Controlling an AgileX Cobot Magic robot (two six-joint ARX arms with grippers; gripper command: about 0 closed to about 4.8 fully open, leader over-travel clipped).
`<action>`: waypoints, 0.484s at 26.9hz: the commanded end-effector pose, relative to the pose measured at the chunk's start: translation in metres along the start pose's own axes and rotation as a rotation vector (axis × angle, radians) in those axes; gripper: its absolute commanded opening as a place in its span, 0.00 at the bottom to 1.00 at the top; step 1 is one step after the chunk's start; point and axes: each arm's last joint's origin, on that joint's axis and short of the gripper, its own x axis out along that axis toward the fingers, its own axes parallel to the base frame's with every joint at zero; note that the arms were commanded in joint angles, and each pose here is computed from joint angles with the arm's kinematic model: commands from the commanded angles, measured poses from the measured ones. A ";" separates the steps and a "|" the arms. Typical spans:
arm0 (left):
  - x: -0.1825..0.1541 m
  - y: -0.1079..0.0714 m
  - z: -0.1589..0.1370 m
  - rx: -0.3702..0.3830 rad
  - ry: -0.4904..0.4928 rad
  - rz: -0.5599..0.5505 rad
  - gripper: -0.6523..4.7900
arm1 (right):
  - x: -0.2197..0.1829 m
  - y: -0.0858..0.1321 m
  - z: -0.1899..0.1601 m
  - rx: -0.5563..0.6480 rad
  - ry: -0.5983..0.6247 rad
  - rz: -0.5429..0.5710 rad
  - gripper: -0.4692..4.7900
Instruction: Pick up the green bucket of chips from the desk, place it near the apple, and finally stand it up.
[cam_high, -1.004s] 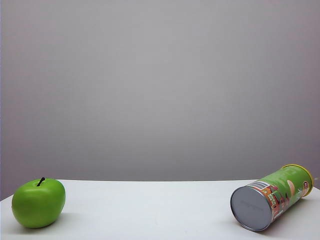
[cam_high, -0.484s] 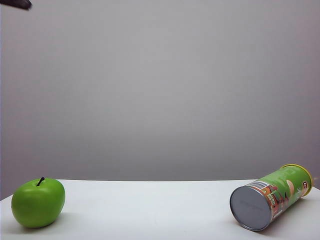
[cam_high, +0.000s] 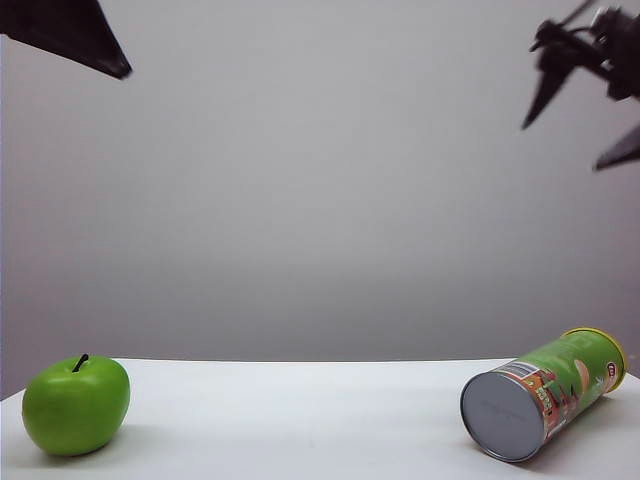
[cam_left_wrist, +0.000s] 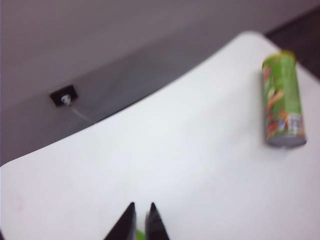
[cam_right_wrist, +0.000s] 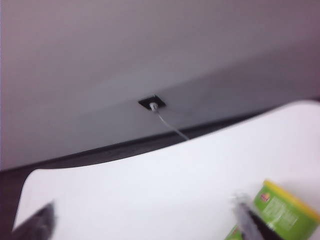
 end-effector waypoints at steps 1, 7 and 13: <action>0.005 -0.008 0.007 0.085 0.005 0.074 0.21 | 0.013 0.006 0.001 0.088 0.001 -0.036 1.00; 0.007 -0.019 0.020 0.144 -0.069 0.106 0.87 | 0.039 -0.005 -0.021 0.369 0.104 -0.184 1.00; 0.007 -0.021 0.011 0.170 0.024 0.066 0.86 | 0.052 -0.020 -0.038 0.554 0.186 -0.341 1.00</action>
